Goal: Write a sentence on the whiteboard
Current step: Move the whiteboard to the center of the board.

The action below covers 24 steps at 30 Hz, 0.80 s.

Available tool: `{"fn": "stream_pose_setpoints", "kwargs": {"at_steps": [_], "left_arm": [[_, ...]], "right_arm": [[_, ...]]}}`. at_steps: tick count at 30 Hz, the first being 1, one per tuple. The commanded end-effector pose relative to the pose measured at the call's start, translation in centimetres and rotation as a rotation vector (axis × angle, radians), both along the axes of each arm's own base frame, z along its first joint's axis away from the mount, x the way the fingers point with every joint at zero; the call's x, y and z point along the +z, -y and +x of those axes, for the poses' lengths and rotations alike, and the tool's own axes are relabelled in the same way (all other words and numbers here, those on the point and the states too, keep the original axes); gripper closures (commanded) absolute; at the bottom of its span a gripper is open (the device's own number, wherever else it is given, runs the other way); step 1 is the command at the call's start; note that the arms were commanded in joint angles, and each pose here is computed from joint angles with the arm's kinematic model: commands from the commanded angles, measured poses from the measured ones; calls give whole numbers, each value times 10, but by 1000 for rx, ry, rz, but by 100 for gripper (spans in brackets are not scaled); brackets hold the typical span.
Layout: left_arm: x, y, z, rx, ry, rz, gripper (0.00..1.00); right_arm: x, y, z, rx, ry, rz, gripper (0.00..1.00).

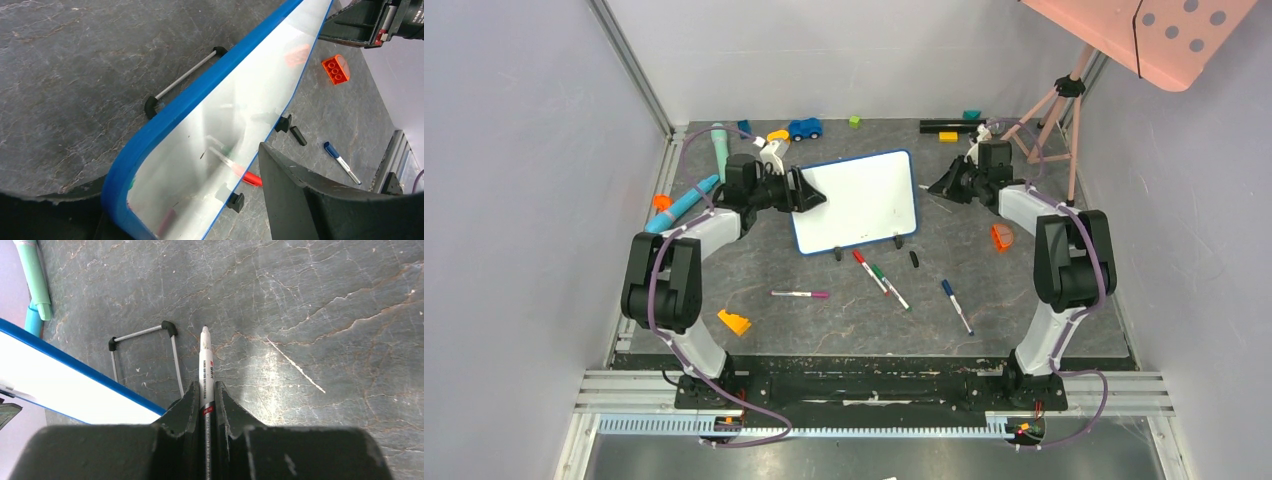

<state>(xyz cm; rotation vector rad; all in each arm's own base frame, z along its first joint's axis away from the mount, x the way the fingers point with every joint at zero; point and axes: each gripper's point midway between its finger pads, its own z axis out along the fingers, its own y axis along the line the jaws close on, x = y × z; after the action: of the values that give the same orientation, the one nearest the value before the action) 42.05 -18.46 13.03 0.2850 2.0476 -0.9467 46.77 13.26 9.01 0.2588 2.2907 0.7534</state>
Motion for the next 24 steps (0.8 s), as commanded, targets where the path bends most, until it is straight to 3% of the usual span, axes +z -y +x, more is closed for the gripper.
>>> {"fn": "stream_pose_setpoints", "kwargs": {"at_steps": [1,9,13,24], "left_arm": [[18,21,5,-43,38,-51,27],[8,17,5,-2,28,-12,24],[10,0,5,61,34,17,1],[46,-63,-20,304,-2,44,0]], "right_arm": [[23,8,4,-4,78,-21,100],[31,17,3,-10,103,-34,100],[31,24,0,-34,84,-62,100],[63,56,-4,-208,112,-150,100]]}}
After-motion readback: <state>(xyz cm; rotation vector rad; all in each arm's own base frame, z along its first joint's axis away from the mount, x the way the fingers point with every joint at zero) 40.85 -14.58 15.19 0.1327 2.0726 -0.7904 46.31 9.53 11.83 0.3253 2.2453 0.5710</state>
